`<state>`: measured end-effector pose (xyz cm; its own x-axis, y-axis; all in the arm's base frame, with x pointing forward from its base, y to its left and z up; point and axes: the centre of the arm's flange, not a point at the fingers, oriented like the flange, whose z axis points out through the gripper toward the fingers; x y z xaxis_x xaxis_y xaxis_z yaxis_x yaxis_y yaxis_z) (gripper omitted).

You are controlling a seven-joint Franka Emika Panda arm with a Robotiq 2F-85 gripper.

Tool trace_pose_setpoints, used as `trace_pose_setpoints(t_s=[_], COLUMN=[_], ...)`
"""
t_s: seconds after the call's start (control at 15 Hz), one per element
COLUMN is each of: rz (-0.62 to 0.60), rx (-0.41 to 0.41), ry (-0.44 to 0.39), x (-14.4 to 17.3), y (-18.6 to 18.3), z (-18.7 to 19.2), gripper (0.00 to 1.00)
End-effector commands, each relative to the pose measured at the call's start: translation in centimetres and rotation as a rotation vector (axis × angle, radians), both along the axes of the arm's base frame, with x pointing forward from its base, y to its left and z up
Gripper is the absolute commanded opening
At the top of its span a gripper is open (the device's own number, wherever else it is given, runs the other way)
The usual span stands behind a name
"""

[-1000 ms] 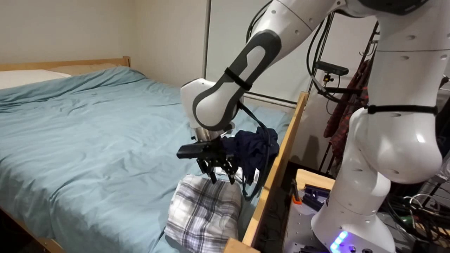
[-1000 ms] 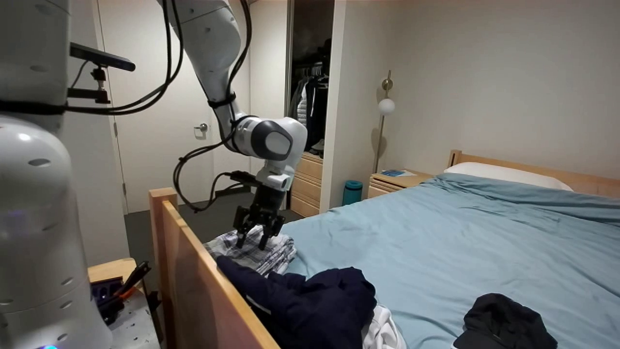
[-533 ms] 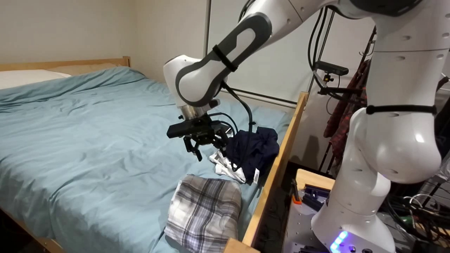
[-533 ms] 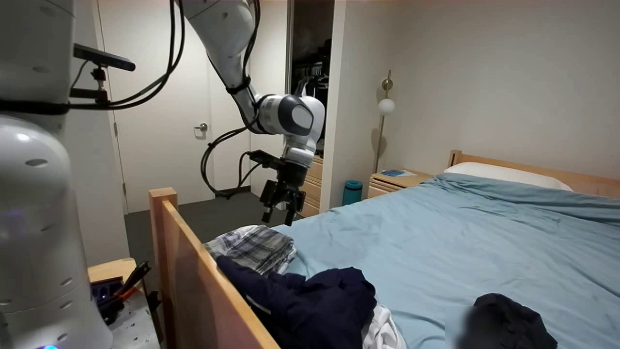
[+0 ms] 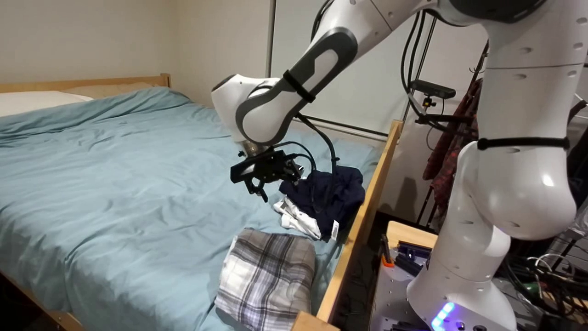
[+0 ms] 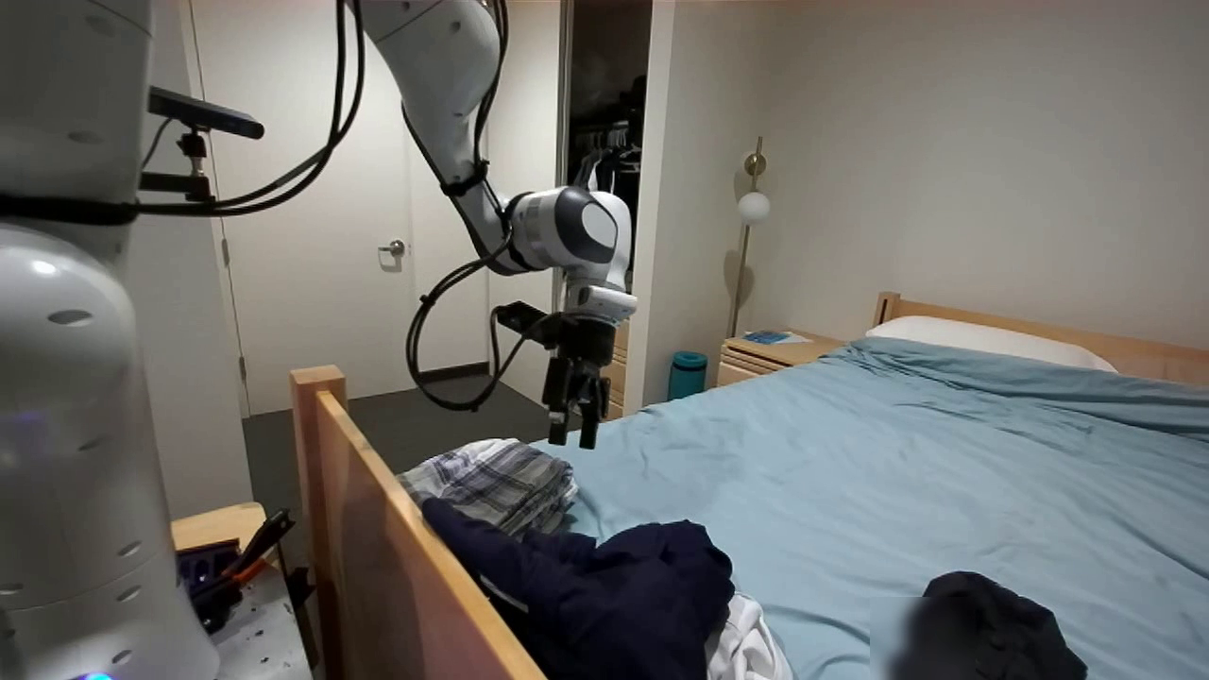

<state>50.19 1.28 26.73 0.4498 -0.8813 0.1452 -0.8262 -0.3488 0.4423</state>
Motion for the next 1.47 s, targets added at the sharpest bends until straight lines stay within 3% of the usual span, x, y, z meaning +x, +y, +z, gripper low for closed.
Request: trace_pose_setpoints(t_s=[0.0,0.07,0.13,0.27,0.33,0.4,0.6,1.07,1.4], rz=[0.198,0.251,0.154,0.202,0.244,0.220,0.200,0.154,0.076], rx=[-0.019,-0.019,-0.024,-0.023,-0.047,-0.124,-0.179,-0.320,-0.402], ry=[-0.030,-0.035,-0.026,-0.034,0.011,0.089,0.256,0.617,0.785], x=[1.4,2.0,1.1,1.5,1.3,1.0,-0.1,-2.0,-4.5], y=[-3.0,-3.2,-2.3,-2.8,-2.3,-2.4,-2.9,-5.1,-9.3], z=[0.5,0.6,0.5,0.7,0.5,0.0,-0.4,-7.6,-8.1], gripper=[1.00,1.00,1.00,1.00,1.00,1.00,1.00,1.00,1.00])
